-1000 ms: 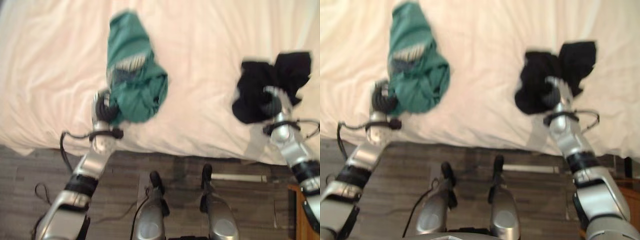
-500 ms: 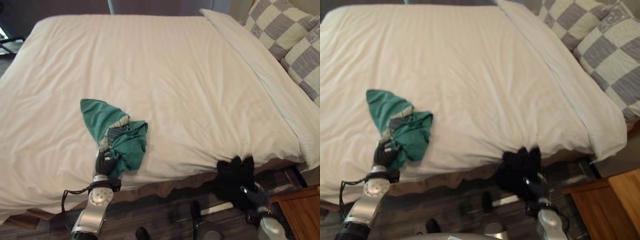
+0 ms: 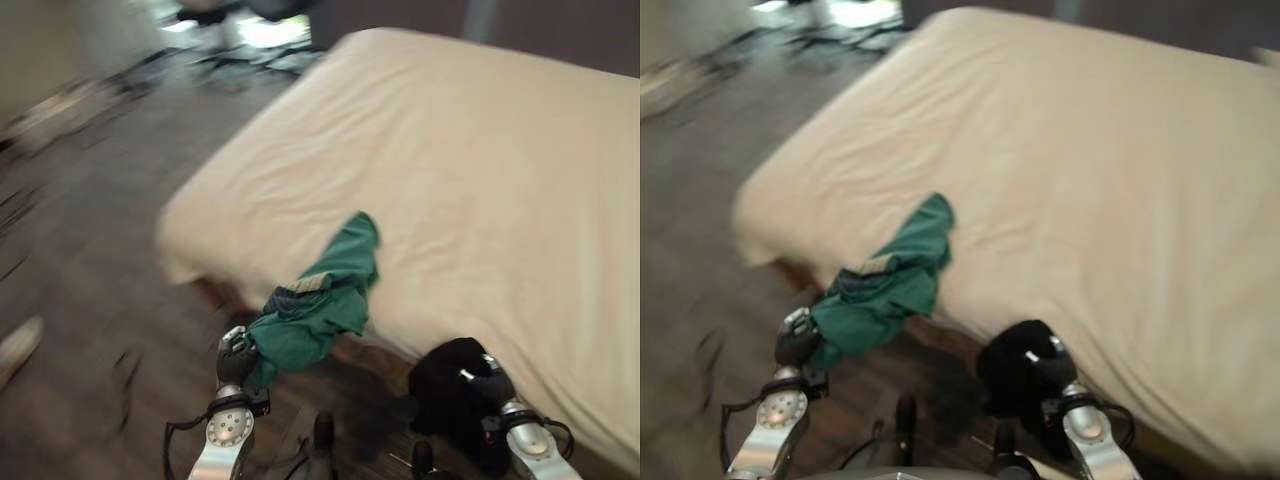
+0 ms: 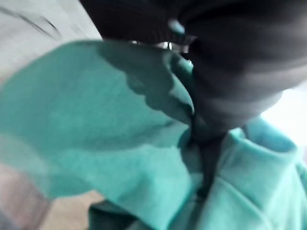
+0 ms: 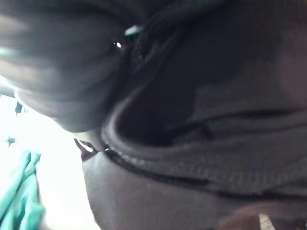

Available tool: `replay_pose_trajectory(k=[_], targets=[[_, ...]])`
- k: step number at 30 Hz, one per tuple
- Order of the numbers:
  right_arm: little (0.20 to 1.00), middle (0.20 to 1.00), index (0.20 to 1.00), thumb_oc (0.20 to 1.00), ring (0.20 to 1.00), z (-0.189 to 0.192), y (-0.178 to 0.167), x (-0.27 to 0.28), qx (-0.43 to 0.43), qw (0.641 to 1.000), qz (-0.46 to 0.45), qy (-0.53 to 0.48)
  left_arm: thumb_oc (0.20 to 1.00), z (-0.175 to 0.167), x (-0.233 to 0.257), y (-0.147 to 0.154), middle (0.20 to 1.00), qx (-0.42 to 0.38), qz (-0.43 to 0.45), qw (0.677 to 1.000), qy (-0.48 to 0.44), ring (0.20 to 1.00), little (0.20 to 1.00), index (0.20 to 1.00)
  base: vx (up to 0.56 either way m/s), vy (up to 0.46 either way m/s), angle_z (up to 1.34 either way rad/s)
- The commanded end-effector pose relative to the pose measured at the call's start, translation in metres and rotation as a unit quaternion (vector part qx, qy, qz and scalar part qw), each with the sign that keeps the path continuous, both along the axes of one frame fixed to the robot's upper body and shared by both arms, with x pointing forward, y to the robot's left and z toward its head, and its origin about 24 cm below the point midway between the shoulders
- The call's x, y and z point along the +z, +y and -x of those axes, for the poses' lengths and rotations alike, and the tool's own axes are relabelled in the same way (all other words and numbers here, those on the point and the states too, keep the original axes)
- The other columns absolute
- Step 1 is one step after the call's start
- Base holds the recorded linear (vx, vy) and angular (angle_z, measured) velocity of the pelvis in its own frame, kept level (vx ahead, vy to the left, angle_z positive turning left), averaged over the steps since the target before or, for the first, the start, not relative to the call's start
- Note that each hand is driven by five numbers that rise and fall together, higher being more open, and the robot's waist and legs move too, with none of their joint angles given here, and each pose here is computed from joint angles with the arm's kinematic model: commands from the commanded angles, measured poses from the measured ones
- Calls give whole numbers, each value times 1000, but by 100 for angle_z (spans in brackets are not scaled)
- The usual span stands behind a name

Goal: Tidy up the quilt and then pick up the clothes from the bed and put them into the laundry hamper.

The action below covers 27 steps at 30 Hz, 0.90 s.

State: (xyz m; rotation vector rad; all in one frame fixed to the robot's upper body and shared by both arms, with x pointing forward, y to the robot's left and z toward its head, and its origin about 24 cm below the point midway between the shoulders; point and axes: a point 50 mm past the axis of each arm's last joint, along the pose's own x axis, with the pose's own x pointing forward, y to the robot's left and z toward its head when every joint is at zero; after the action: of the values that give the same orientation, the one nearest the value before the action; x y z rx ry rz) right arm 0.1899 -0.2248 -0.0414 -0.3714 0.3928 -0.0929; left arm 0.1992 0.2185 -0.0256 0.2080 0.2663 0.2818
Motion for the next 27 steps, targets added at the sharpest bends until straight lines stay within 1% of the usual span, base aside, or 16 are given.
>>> replay_pose_trajectory(k=[1, 4, 7, 11, 12, 13, 15, 16, 19, 20, 21, 27], targets=[[200, 200, 200, 200, 200, -41, 3, 43, -13, 991, 0, -134, 200, -9, 24, 20, 200, -5, -75, 996, -51, 200, 200, 200, -42, 110, 258], [200, 200, 200, 200, 200, -23, -2, 21, -51, 995, -8, -83, 200, -11, 18, 9, 200, -20, -21, 998, -48, 200, 200, 200, 37, 207, 246], [200, 200, 200, 200, 200, -17, 1, 12, -64, 995, -23, -66, 200, -8, 8, 8, 200, -19, 5, 999, -28, 200, 200, 200, 140, 257, 202], [200, 200, 200, 200, 200, -11, 7, 6, -72, 995, -40, -56, 200, -3, -6, 8, 200, -12, 16, 1000, 9, 200, 200, 200, 190, 345, 106], [200, 200, 200, 200, 200, -13, 7, 7, -76, 994, -39, -61, 200, -4, -6, 10, 200, -3, 17, 1000, 9, 200, 200, 200, 152, 263, 84], [200, 200, 200, 200, 200, -17, 10, 12, -76, 993, -47, -74, 200, -8, -6, 4, 200, -11, 21, 1000, 6, 200, 200, 200, 80, 166, 107], [200, 200, 200, 200, 200, -17, 10, 12, -76, 993, -47, -75, 200, -9, -6, 4, 200, -12, 21, 1000, 5, 200, 200, 200, 31, 30, 109], [200, 200, 200, 200, 200, -16, 3, 16, -93, 990, -50, -91, 200, -27, 0, -15, 200, -55, 25, 998, -11, 200, 200, 200, 33, -17, 61], [200, 200, 200, 200, 200, -16, 2, 16, -96, 990, -53, -94, 200, -29, 1, -17, 200, -64, 20, 998, -12, 200, 200, 200, 72, -80, 136], [200, 200, 200, 200, 200, -19, -3, 18, -103, 989, -34, -100, 200, -33, -3, -18, 200, -75, -6, 997, 6, 200, 200, 200, 124, -143, 84], [200, 200, 200, 200, 200, 0, -27, -48, -137, 987, -38, 78, 200, -47, -6, -65, 200, -186, -11, 982, 1, 200, 200, 200, 124, -142, 15], [200, 200, 200, 200, 200, -10, -30, -34, -111, 993, -10, 45, 200, -43, -8, -62, 200, -192, -26, 981, 9, 200, 200, 200, 87, -98, -15]])
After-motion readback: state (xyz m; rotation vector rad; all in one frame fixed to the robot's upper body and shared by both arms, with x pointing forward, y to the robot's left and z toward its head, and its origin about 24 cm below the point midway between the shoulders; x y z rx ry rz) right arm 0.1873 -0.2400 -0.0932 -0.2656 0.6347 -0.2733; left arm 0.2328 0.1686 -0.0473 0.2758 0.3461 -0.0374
